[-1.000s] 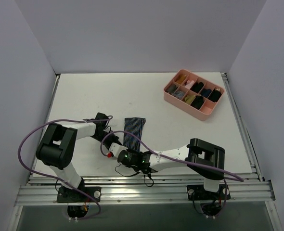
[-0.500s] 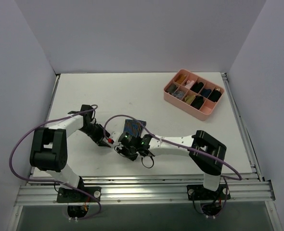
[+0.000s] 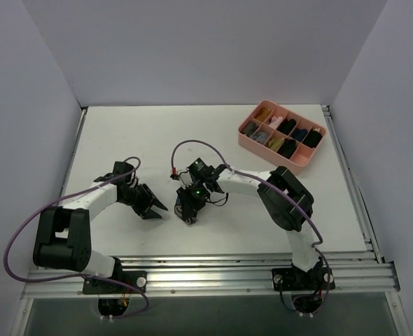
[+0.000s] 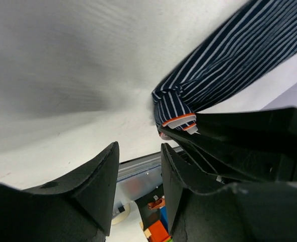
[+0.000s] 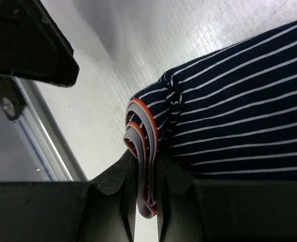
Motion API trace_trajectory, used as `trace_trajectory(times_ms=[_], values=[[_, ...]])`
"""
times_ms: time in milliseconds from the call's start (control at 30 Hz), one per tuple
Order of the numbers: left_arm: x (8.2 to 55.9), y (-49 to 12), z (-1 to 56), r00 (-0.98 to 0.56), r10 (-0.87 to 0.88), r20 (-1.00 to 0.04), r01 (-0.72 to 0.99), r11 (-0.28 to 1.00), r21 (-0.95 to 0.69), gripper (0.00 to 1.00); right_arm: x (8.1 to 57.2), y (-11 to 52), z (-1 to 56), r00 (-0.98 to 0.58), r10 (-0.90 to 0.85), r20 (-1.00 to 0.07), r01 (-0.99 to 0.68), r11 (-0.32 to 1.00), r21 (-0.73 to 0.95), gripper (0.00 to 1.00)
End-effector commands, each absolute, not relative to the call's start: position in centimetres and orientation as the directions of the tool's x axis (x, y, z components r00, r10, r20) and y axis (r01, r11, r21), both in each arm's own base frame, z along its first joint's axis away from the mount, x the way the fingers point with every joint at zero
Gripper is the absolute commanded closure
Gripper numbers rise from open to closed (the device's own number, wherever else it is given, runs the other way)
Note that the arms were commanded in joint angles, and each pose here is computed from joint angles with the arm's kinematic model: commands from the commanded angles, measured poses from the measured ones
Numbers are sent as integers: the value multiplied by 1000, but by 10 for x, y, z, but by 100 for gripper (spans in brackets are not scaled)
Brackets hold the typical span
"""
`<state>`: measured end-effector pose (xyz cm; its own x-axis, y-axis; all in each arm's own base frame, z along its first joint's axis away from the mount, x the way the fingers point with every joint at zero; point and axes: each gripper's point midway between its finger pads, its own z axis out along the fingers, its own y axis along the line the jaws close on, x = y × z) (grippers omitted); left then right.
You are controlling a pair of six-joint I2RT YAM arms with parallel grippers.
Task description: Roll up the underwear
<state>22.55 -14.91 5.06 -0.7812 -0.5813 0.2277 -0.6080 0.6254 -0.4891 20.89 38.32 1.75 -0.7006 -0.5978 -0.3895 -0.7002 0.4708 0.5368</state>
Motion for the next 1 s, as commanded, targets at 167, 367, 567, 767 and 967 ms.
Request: trace_trajectory(times_ms=[167, 367, 567, 767, 967], values=[[246, -165, 65, -823, -555, 121, -493, 592, -638, 53, 207, 388, 23, -803, -560, -203, -490, 427, 760, 100], [245, -169, 53, -801, -575, 166, -533, 559, -636, 49, 204, 399, 26, -825, -541, -164, -412, 376, 830, 100], [247, -174, 51, -774, -597, 212, -579, 531, -619, 39, 197, 404, 35, -839, -528, -130, -345, 331, 878, 100], [246, -178, 51, -746, -612, 263, -629, 518, -580, 36, 191, 397, 31, -826, -549, -131, -361, 336, 870, 100], [241, -181, 46, -709, -633, 311, -680, 497, -539, 38, 187, 395, 28, -822, -550, -147, -383, 345, 857, 100]])
